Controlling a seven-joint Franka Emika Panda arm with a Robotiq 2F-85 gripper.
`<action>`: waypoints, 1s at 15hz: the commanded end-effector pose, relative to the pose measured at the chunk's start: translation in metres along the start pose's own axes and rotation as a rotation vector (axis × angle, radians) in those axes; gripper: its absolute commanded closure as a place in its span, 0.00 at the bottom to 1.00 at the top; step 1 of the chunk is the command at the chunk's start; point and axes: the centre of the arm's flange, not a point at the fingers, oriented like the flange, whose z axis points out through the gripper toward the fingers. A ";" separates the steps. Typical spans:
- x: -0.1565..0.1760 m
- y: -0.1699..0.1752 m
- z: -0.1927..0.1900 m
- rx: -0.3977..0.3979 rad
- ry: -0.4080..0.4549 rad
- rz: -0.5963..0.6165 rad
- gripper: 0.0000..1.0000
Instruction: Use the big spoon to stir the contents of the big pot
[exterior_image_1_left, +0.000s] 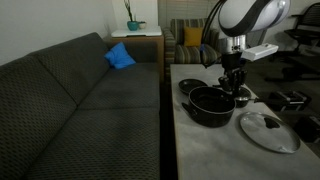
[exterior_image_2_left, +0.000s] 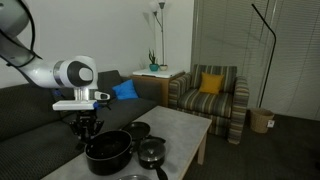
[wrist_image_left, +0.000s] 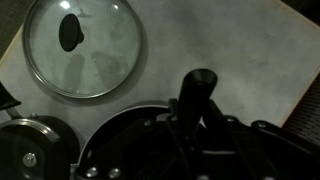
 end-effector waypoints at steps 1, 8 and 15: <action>0.008 0.020 -0.006 -0.022 0.052 -0.015 0.93; 0.002 0.049 -0.002 -0.037 0.079 0.018 0.93; -0.028 0.078 0.014 -0.035 0.037 0.094 0.93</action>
